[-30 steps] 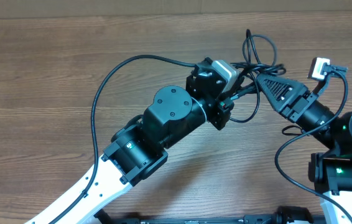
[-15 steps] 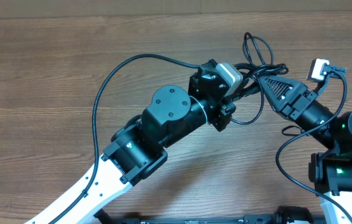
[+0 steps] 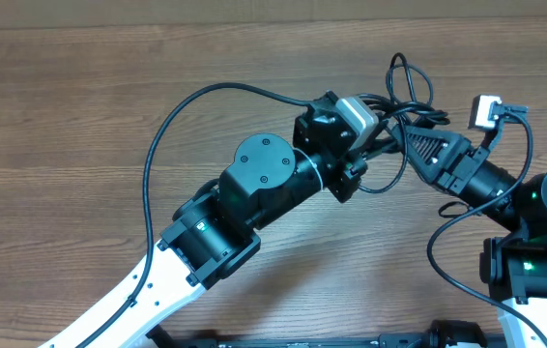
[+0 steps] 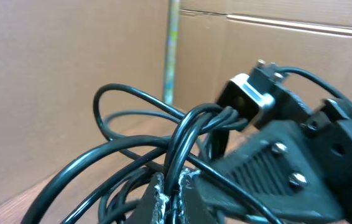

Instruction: Untangle cables

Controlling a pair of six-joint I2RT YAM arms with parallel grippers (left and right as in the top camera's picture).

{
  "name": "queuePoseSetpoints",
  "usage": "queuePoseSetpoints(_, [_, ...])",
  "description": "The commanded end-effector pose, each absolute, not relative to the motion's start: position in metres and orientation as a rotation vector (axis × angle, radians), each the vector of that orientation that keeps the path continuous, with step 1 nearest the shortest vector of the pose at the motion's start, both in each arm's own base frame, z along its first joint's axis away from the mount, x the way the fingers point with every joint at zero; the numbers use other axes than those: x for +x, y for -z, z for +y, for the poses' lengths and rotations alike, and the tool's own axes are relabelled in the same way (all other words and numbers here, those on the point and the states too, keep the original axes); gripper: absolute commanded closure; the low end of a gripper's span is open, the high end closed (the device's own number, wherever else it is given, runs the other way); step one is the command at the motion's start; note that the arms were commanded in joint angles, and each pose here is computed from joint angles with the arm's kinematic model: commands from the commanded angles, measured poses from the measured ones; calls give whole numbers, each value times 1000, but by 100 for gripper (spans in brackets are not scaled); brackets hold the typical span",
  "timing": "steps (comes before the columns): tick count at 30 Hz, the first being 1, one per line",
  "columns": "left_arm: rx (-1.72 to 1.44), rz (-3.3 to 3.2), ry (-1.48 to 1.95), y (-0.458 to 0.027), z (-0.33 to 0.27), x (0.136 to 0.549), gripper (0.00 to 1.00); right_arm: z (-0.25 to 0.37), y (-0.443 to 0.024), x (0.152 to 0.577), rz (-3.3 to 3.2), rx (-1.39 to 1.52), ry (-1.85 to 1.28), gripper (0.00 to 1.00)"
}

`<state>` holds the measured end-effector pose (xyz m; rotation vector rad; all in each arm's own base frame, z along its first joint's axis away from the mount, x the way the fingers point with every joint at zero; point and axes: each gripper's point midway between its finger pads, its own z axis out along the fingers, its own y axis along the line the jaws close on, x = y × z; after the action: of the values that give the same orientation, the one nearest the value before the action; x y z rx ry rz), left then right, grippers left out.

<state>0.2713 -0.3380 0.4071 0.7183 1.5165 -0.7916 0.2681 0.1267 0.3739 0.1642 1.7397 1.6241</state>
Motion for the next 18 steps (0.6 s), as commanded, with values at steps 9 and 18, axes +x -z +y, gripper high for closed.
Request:
queuePoseSetpoints(9, [477,1477,616,-440,-304,297,96,143,-379,242,1797,-28,-1713,96])
queuePoseSetpoints(18, [374,1498,514,-440,-286,311,96,150,-382,224,1808,-175,-1745,96])
